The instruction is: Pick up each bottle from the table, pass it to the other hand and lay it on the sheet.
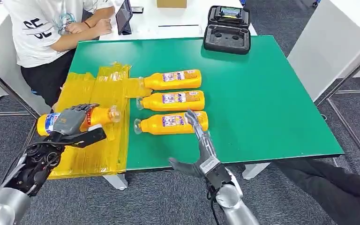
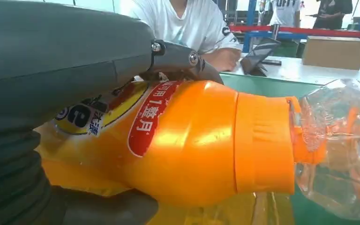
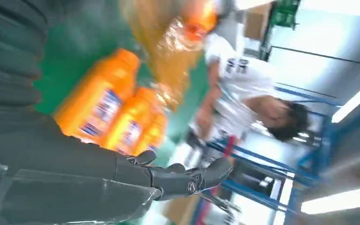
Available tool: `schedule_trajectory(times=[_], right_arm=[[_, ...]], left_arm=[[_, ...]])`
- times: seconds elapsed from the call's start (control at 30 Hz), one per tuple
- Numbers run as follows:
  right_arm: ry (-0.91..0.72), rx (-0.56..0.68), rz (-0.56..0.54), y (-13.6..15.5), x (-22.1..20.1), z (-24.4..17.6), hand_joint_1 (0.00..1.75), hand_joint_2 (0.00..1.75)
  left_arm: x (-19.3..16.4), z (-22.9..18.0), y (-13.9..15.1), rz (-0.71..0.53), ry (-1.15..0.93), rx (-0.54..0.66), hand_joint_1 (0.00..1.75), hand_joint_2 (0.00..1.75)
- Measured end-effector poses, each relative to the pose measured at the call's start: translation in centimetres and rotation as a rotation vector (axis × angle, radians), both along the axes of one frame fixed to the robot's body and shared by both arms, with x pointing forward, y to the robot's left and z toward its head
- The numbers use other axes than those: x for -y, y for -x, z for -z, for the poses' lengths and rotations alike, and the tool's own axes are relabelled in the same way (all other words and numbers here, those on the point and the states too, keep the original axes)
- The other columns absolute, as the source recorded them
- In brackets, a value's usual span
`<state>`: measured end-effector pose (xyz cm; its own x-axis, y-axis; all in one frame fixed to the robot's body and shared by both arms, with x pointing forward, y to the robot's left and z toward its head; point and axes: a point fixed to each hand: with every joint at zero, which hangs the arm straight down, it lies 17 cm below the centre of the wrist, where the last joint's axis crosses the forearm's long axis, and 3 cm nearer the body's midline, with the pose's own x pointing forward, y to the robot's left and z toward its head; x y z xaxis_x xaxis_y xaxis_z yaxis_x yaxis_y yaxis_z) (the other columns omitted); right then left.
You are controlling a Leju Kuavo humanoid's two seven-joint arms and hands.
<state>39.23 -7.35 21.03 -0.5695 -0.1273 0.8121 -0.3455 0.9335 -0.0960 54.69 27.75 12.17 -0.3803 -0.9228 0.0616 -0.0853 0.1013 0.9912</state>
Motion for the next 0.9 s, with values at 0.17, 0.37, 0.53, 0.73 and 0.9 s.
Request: schedule_trajectory(times=[0.17, 0.37, 0.53, 0.73, 0.9], right_arm=[[-0.003, 0.089, -0.001, -0.3, -0.9, -4.1, 0.00, 1.75], [-0.052, 0.127, -0.034, -0.9, -2.0, -7.5, 0.00, 1.75], [-0.070, 0.132, -0.049, -1.0, -2.2, -8.3, 0.00, 1.75], [-0.079, 0.120, -0.071, -1.0, -2.5, -8.0, 0.00, 1.75], [-0.075, 0.114, -0.084, -0.9, -2.9, -7.6, 0.00, 1.75]], left_arm=[[0.9, 0.1, -0.8, 0.010, -0.006, -0.017, 1.75, 1.75], [2.2, 1.1, -1.8, 0.041, -0.078, -0.092, 1.75, 1.75], [2.4, 2.8, -1.7, 0.054, -0.146, -0.145, 1.75, 1.75], [1.1, 5.5, -0.7, 0.050, -0.207, -0.208, 1.75, 1.75], [0.0, 7.2, 0.1, 0.041, -0.225, -0.260, 1.75, 1.75]])
